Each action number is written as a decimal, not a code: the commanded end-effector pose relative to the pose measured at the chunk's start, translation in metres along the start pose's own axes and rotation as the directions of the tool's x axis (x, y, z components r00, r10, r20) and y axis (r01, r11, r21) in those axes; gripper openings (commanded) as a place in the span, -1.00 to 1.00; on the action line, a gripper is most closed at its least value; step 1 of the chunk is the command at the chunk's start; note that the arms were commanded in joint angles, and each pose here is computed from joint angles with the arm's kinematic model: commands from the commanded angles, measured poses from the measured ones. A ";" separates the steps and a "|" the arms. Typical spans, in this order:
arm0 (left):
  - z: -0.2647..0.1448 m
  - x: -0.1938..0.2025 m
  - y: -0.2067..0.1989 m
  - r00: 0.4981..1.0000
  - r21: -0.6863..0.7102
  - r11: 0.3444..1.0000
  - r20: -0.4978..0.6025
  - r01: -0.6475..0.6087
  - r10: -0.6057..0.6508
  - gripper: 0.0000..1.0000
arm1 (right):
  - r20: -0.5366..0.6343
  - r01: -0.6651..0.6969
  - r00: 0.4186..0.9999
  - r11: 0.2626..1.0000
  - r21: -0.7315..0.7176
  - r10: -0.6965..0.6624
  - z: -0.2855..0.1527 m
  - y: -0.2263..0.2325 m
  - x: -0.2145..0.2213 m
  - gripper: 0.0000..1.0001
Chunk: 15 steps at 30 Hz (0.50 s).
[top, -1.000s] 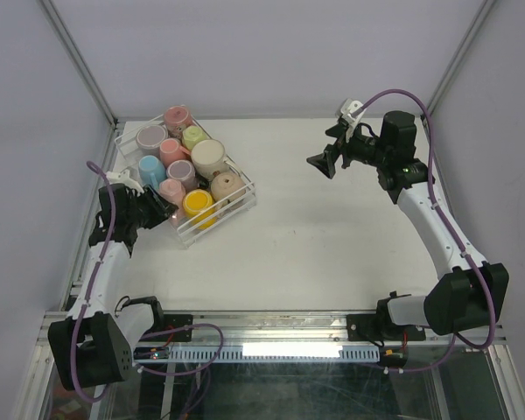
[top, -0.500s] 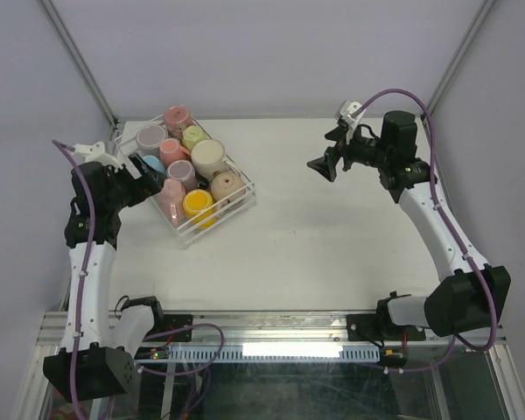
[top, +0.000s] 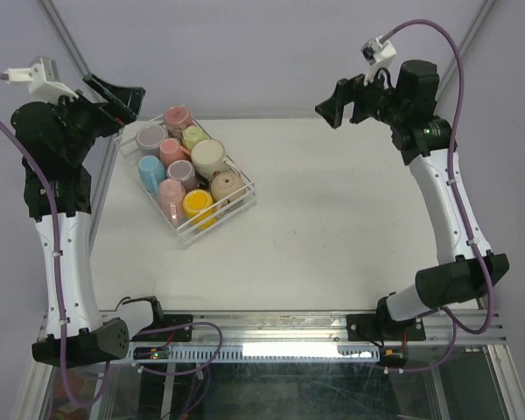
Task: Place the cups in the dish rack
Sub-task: Reset both arms
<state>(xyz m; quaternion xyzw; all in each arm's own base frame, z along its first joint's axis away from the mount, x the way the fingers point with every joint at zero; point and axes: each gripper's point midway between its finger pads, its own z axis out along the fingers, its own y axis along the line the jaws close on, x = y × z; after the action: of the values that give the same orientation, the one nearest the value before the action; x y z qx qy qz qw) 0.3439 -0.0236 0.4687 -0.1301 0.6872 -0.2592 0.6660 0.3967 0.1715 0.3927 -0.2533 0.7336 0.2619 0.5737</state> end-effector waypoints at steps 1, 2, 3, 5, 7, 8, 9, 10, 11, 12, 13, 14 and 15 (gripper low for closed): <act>-0.012 -0.057 -0.061 0.994 0.188 0.982 0.107 0.003 -0.024 0.98 | 0.073 -0.144 0.988 0.975 0.167 0.133 -0.011 -0.022 -0.052 0.98; -0.013 -0.063 -0.068 0.993 0.213 0.977 0.115 0.005 -0.031 0.98 | 0.088 -0.149 0.987 0.971 0.188 0.135 -0.012 -0.026 -0.062 0.98; -0.015 -0.070 -0.077 0.991 0.242 0.970 0.129 0.004 -0.036 0.98 | 0.108 -0.154 0.985 0.967 0.204 0.134 -0.014 -0.029 -0.072 0.99; -0.020 -0.080 -0.092 0.989 0.297 0.955 0.142 0.002 -0.046 0.98 | 0.147 -0.156 0.981 0.963 0.220 0.126 -0.017 -0.033 -0.090 0.99; -0.025 -0.091 -0.104 0.985 0.331 0.944 0.166 -0.004 -0.054 0.98 | 0.198 -0.159 0.973 0.962 0.220 0.116 -0.021 -0.032 -0.109 0.99; -0.028 -0.095 -0.109 0.983 0.347 0.938 0.176 -0.008 -0.057 0.98 | 0.223 -0.157 0.969 0.964 0.215 0.108 -0.024 -0.030 -0.117 0.99; -0.030 -0.100 -0.115 0.980 0.363 0.932 0.190 -0.015 -0.058 0.98 | 0.244 -0.156 0.964 0.965 0.212 0.103 -0.027 -0.029 -0.124 0.99; -0.032 -0.105 -0.119 0.978 0.374 0.927 0.201 -0.021 -0.058 0.98 | 0.263 -0.157 0.960 0.965 0.212 0.098 -0.029 -0.028 -0.130 0.98; -0.035 -0.109 -0.123 0.975 0.387 0.922 0.213 -0.030 -0.058 0.98 | 0.278 -0.153 0.956 0.965 0.211 0.091 -0.031 -0.028 -0.136 0.99; -0.036 -0.112 -0.127 0.974 0.398 0.917 0.220 -0.033 -0.060 0.98 | 0.293 -0.151 0.952 0.965 0.213 0.084 -0.034 -0.027 -0.141 0.98; -0.037 -0.115 -0.130 0.972 0.408 0.912 0.226 -0.037 -0.062 0.98 | 0.309 -0.147 0.948 0.965 0.216 0.075 -0.037 -0.026 -0.148 0.98; -0.038 -0.118 -0.133 0.971 0.416 0.908 0.229 -0.037 -0.065 0.98 | 0.321 -0.145 0.944 0.965 0.218 0.070 -0.039 -0.026 -0.152 0.99; -0.038 -0.119 -0.134 0.971 0.423 0.905 0.231 -0.038 -0.067 0.98 | 0.330 -0.143 0.942 0.965 0.219 0.064 -0.041 -0.025 -0.155 0.99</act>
<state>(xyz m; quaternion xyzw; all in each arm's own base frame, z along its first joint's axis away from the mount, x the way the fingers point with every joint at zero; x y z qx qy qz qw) 0.3110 -0.0579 0.6085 -0.0481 0.5642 -0.3657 0.7386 0.4261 0.1448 0.5041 -0.1164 0.7128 0.2387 0.6492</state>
